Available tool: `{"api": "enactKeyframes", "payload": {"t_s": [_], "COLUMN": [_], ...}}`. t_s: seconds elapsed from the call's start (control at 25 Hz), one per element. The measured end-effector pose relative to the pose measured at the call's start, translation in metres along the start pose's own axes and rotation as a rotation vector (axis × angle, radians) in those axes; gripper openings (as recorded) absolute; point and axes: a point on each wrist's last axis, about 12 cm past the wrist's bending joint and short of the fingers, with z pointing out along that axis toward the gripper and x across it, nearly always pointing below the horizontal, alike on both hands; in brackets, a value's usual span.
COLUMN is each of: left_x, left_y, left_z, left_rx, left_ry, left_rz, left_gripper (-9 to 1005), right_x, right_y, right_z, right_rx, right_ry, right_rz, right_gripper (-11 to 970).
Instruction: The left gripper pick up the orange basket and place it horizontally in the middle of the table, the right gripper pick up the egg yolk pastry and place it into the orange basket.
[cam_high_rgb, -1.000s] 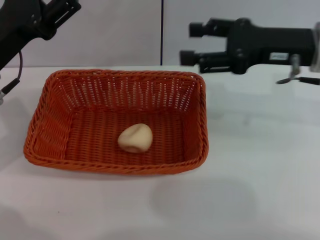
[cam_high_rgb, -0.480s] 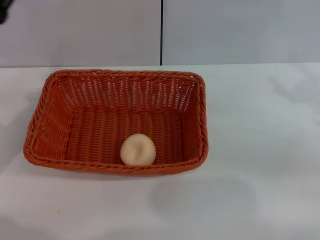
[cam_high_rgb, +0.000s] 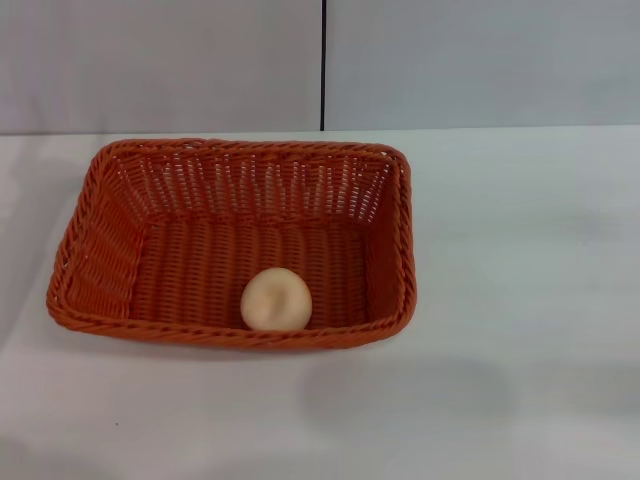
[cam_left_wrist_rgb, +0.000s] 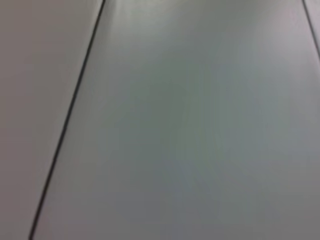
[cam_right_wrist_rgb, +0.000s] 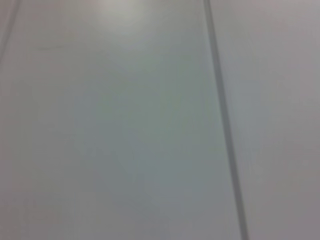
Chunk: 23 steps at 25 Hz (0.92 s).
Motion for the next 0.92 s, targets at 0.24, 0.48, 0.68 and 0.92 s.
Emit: {"api": "enactKeyframes", "payload": {"t_s": [0.24, 0.48, 0.68, 0.92], "left_x": [-0.003, -0.002, -0.003, -0.004], "left_y": [0.008, 0.005, 0.000, -0.005], "left_z": [-0.011, -0.018, -0.028, -0.040], "left_rx": [-0.079, -0.091, -0.112, -0.157], "left_ry": [-0.007, -0.001, -0.021, -0.038], "left_rz": [0.077, 0.119, 0.137, 0.117], "left_gripper": [739, 739, 738, 738], "right_x": [-0.004, -0.006, -0.010, -0.015], "right_y": [-0.005, -0.011, -0.019, -0.028], "right_z": [-0.029, -0.048, -0.053, -0.062], "right_rx": [0.121, 0.217, 0.267, 0.320], "right_ry": [-0.032, -0.019, -0.024, -0.015], "right_rz": [0.005, -0.064, -0.102, -0.155], "right_gripper": [831, 831, 831, 831]}}
